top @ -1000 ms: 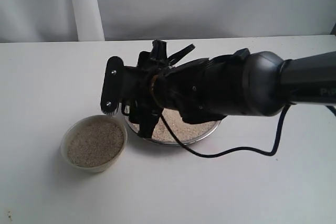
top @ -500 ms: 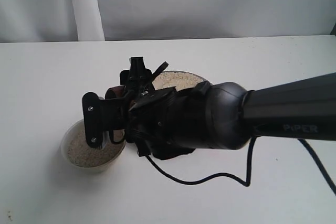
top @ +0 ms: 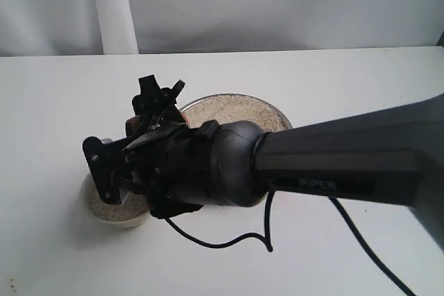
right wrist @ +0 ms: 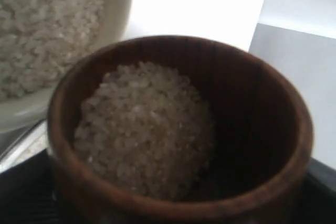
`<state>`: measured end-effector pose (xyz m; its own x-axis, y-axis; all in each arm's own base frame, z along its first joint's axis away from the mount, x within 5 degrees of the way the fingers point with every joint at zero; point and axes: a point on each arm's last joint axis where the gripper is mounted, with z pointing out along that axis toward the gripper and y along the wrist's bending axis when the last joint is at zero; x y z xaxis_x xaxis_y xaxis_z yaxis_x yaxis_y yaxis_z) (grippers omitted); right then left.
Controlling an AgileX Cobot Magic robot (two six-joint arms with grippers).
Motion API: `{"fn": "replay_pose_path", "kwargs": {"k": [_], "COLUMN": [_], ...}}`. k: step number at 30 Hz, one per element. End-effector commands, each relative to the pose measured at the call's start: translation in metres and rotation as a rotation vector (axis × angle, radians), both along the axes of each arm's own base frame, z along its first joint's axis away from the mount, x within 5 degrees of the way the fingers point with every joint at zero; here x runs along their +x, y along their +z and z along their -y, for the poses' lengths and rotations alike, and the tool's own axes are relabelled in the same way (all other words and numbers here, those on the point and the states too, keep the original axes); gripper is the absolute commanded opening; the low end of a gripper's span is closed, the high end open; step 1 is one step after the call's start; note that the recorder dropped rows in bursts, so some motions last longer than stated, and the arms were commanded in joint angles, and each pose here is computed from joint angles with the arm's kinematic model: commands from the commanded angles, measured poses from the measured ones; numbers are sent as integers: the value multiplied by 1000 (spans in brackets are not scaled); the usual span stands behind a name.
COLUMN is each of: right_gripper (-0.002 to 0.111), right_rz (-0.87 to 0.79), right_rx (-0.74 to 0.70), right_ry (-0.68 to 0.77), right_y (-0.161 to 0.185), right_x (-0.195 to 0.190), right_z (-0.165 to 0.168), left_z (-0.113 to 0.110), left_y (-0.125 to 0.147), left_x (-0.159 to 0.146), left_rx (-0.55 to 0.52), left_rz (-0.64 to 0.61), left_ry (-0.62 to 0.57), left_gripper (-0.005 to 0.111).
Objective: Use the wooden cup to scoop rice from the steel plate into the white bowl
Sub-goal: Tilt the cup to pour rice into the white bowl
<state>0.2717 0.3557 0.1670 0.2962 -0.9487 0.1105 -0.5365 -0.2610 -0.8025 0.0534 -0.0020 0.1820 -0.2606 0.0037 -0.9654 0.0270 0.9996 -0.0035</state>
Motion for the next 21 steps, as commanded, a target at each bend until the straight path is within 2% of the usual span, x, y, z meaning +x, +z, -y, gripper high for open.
{"fn": "replay_pose_path", "kwargs": {"k": [1,9,21], "right_gripper": [0,0,0], "right_rz": [18,89,140], "right_rx": [-42,-118,-211], "right_ry": [11,8,99], "right_y": [-3,2,4], "right_x": [-2,-1,-11], "right_z": [-3,-1,-9], "left_z": [0,0,0], "left_y": [0,0,0], "left_x": [0,0,0], "left_rx": [-3,-3,-3], "left_rz": [7,7,7], "left_ry": [-1,-1,-1], "left_gripper": [0,0,0]}}
